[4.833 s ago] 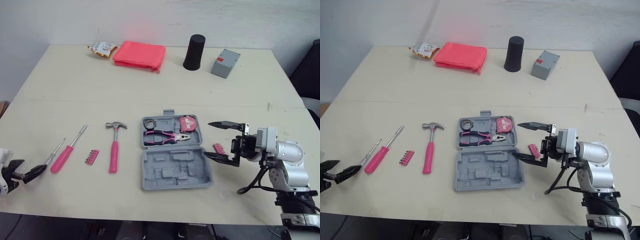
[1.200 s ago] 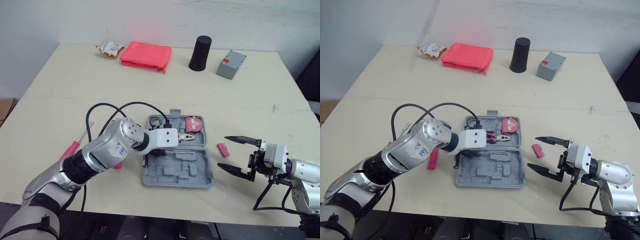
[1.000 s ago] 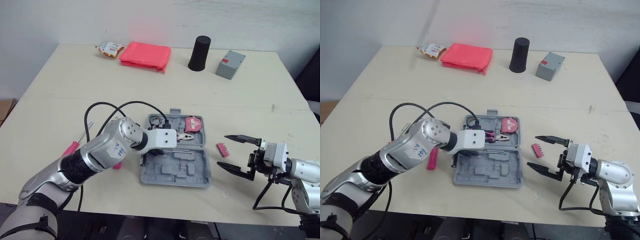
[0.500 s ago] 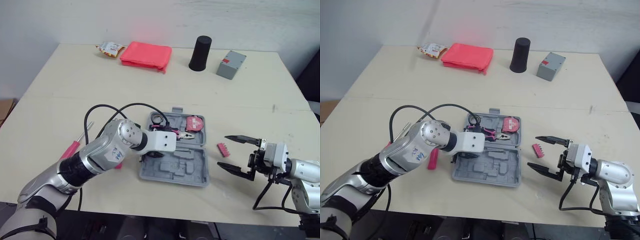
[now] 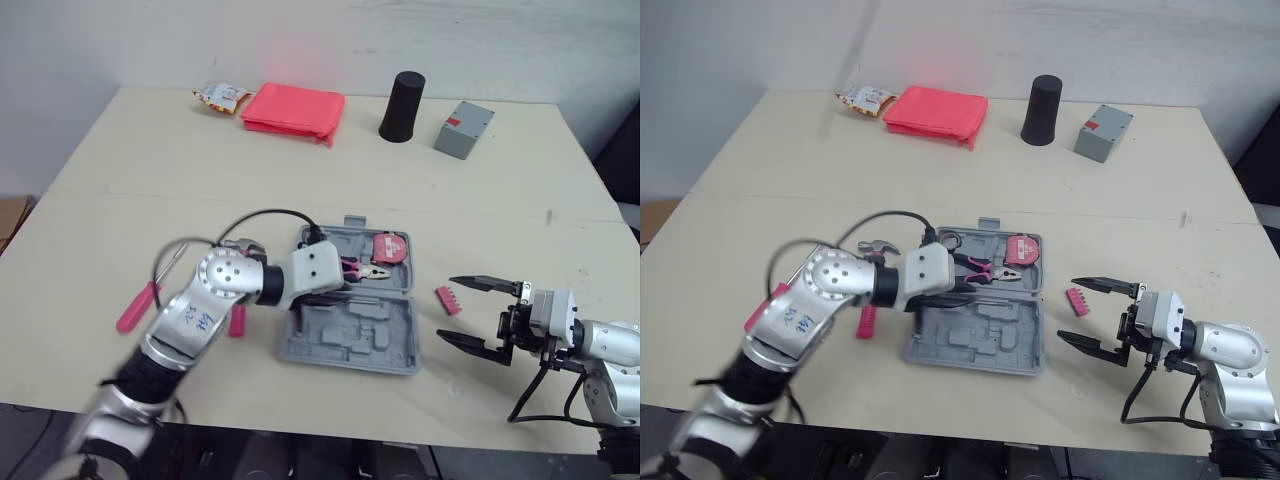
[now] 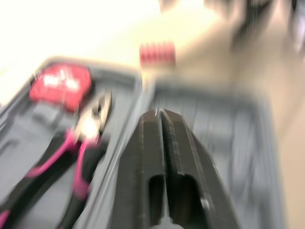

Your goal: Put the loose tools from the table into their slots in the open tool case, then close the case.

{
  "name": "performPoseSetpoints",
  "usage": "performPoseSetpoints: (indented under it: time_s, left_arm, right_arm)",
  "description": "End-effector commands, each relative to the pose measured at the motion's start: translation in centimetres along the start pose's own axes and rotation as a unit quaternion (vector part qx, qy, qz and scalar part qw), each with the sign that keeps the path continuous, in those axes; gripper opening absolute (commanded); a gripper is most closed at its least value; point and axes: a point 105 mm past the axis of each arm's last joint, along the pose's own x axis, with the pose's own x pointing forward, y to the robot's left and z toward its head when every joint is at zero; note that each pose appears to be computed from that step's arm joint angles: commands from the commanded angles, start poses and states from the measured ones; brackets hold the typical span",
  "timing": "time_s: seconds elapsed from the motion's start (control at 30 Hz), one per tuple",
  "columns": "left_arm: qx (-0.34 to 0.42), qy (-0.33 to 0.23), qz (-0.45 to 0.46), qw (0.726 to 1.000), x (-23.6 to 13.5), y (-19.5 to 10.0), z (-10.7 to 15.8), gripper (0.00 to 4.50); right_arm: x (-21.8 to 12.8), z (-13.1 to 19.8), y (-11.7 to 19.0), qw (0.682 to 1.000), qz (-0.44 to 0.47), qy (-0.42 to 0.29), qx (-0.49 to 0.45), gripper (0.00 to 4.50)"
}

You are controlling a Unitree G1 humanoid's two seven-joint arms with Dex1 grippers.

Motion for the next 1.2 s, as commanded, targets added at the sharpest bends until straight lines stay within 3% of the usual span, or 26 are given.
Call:
performPoseSetpoints:
  time_s: [0.03, 0.57, 0.63, 0.93, 1.2]
  left_arm:
    - [0.032, -0.014, 0.052, 0.998, -1.3, 1.7, -0.2, 0.03]
    - [0.014, 0.013, 0.024, 1.0, 0.2, 0.7, -3.4, 0.03]
    - [0.037, 0.037, 0.03, 0.998, 0.4, 0.9, -4.0, 0.03]
    - [-0.01, 0.083, 0.019, 0.996, 0.1, 0.7, -6.2, 0.03]
    - [0.027, 0.164, 0.005, 0.986, -0.2, 0.6, -9.0, 0.03]
  right_arm:
    - [-0.1, 1.1, -0.5, 1.0, -0.009, -0.009, -0.019, 4.5]
    - [-0.2, 1.0, -0.7, 1.0, -0.023, -0.006, -0.015, 4.5]
    - [-0.1, 1.0, -0.7, 1.0, -0.024, -0.007, -0.016, 4.5]
    - [0.5, 1.5, -0.7, 1.0, -0.024, -0.011, -0.016, 4.5]
    - [0.6, 1.3, -0.9, 1.0, -0.026, -0.008, -0.013, 4.5]
